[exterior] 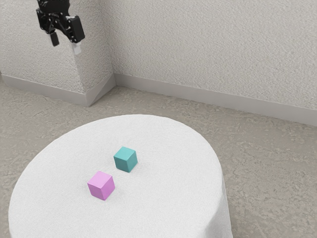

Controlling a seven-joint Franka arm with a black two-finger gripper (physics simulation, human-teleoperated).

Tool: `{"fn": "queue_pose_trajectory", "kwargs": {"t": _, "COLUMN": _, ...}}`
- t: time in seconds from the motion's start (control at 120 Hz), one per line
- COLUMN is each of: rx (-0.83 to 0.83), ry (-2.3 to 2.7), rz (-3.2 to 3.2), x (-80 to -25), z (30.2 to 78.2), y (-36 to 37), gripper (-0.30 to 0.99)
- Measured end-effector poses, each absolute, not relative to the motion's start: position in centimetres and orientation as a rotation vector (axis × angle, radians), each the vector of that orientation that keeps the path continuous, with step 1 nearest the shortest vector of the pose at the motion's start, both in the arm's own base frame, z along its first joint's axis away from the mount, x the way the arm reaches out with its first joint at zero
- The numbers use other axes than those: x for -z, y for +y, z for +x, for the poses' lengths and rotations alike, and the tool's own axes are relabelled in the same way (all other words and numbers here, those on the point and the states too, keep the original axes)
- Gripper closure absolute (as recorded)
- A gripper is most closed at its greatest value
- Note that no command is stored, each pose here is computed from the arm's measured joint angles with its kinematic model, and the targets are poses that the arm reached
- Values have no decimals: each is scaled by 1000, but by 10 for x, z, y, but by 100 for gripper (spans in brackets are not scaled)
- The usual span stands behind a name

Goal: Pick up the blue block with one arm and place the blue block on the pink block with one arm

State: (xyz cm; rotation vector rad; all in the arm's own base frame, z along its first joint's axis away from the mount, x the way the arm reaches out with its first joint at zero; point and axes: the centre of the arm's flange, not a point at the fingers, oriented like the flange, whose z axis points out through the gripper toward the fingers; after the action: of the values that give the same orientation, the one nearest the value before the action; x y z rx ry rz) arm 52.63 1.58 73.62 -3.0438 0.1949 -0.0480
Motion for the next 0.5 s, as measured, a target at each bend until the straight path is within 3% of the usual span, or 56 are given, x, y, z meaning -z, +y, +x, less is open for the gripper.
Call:
{"fn": "queue_pose_trajectory", "kwargs": {"t": 0.217, "rx": 56, "ry": 111, "rz": -3040, "x": -744, "z": 517, "y": 46, "gripper": 0}}
{"fn": "queue_pose_trajectory", "kwargs": {"t": 0.3, "rx": -23, "ry": 39, "rz": -3027, "x": -731, "z": 482, "y": 65, "gripper": 0}}
{"fn": "queue_pose_trajectory", "kwargs": {"t": 0.5, "rx": 81, "ry": 514, "rz": -2947, "x": -687, "z": 466, "y": 3, "gripper": 0}}
